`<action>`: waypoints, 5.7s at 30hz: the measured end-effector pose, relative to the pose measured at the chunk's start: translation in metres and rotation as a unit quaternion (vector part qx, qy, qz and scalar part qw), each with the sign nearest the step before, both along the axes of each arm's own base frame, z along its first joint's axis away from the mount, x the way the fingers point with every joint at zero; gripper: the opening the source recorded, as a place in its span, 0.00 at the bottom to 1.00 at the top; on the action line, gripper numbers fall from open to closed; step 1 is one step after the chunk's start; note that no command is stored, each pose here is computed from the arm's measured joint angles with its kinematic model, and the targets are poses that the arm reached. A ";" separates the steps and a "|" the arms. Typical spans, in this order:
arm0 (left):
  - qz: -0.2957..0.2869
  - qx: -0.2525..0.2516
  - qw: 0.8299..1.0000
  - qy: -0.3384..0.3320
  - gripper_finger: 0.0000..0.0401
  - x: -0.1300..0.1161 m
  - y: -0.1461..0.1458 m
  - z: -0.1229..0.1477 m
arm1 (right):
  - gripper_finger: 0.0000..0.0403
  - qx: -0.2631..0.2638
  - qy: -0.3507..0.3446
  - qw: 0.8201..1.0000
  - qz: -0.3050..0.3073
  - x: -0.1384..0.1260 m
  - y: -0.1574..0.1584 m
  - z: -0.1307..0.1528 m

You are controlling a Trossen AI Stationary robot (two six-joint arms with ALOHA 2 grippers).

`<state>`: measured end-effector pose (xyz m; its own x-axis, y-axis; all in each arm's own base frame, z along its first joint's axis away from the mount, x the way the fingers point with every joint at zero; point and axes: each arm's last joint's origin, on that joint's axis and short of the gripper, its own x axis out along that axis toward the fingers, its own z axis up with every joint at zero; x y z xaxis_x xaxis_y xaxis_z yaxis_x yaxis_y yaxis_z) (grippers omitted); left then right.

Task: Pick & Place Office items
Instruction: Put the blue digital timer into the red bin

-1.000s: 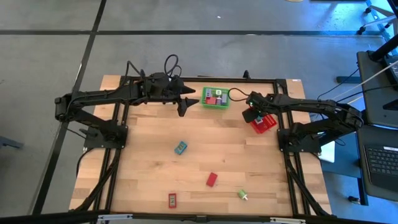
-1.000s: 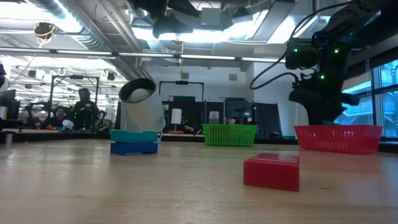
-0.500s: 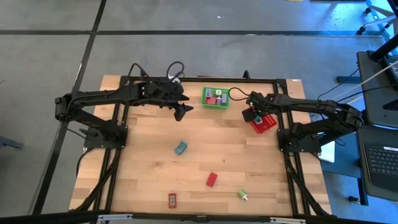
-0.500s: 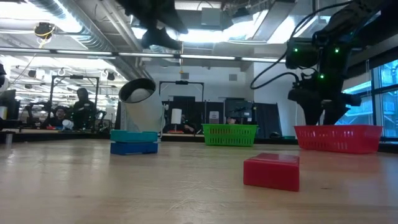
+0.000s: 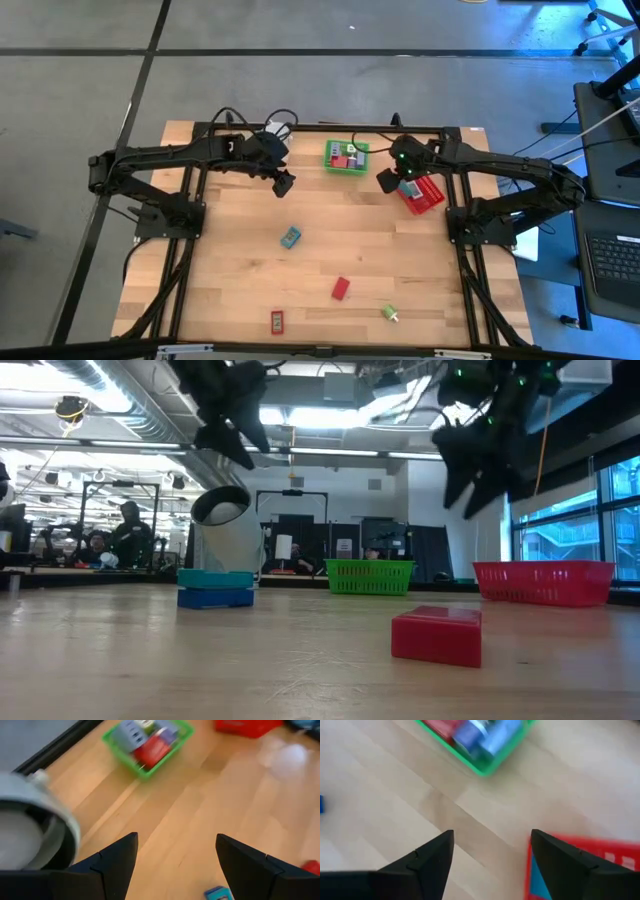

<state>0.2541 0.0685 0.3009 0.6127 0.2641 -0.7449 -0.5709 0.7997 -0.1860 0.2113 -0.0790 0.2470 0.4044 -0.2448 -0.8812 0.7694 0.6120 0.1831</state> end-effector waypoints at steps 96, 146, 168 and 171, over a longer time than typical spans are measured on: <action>-0.133 0.167 0.959 -0.185 0.15 0.111 -0.087 0.077 | 0.65 -0.113 -0.068 0.983 0.126 0.026 0.021 0.028; -0.236 0.159 0.948 -0.145 0.14 0.090 -0.027 0.083 | 0.65 -0.215 -0.417 0.844 0.260 0.065 0.051 0.091; -0.218 0.160 0.944 -0.188 0.14 0.095 -0.027 0.089 | 0.25 -0.231 -0.435 0.827 0.272 0.065 0.054 0.096; -0.212 0.140 0.948 -0.194 0.15 0.095 -0.027 0.089 | 0.16 -0.228 -0.436 0.822 0.286 0.065 0.055 0.096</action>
